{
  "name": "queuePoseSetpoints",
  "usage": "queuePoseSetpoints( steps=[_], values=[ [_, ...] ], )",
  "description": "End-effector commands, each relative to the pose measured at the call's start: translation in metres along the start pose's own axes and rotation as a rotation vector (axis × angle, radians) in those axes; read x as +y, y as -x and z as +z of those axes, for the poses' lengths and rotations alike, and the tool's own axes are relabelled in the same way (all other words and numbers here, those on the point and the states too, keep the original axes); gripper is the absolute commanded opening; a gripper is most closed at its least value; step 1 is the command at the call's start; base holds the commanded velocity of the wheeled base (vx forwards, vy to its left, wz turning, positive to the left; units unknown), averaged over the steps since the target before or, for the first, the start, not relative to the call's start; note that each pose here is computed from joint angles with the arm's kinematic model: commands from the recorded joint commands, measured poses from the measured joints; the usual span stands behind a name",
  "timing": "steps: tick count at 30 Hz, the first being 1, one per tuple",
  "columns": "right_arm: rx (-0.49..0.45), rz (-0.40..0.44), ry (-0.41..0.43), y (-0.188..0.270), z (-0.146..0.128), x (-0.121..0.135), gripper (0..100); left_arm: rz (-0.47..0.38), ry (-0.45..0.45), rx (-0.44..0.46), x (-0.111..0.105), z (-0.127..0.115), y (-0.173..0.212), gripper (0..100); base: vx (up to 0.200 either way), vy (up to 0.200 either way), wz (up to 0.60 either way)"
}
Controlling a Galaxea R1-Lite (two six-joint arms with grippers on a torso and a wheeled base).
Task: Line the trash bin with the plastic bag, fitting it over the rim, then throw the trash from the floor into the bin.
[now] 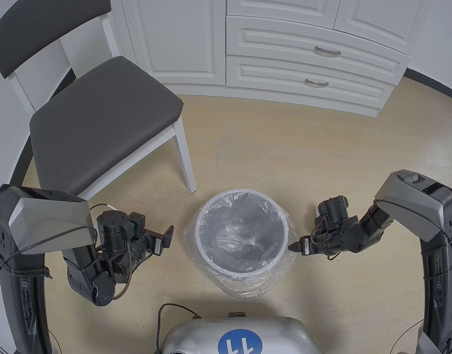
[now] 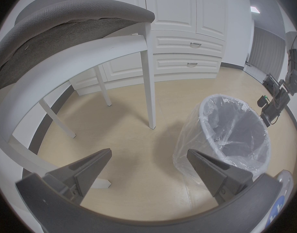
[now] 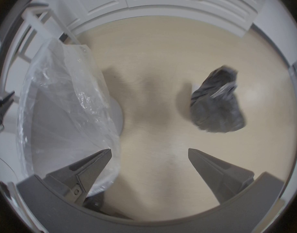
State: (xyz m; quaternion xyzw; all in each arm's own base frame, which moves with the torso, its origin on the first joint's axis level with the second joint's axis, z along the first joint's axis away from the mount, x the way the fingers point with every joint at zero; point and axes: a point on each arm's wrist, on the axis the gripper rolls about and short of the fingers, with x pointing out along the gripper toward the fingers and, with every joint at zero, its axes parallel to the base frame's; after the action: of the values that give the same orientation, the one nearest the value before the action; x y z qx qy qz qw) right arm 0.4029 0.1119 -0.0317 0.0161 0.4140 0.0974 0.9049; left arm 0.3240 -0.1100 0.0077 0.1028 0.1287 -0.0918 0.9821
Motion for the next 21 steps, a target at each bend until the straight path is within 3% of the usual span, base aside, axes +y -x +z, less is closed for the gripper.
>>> queuePoseSetpoints(
  steps=[1, 3, 13, 17, 21],
  values=[
    [0.046, 0.049, -0.079, -0.030, -0.008, -0.002, 100, 0.000, -0.001, 0.000, -0.001, -0.005, -0.002, 100, 0.000, 0.000, 0.00],
    [0.050, 0.046, -0.113, -0.033, -0.004, -0.002, 100, 0.000, -0.001, -0.009, -0.002, -0.008, -0.004, 100, 0.000, 0.000, 0.00],
    [0.111, 0.030, -0.108, -0.035, 0.000, 0.004, 100, 0.000, 0.001, -0.035, -0.001, 0.002, 0.002, 100, 0.000, 0.000, 0.00],
    [0.060, -0.157, -0.059, -0.038, 0.001, 0.007, 100, 0.005, 0.004, -0.044, 0.002, 0.007, 0.009, 100, 0.000, 0.000, 0.00],
    [0.042, -0.214, -0.041, -0.039, 0.003, 0.006, 100, 0.007, 0.004, -0.049, 0.005, 0.011, 0.014, 100, 0.000, 0.000, 0.00]
  ],
)
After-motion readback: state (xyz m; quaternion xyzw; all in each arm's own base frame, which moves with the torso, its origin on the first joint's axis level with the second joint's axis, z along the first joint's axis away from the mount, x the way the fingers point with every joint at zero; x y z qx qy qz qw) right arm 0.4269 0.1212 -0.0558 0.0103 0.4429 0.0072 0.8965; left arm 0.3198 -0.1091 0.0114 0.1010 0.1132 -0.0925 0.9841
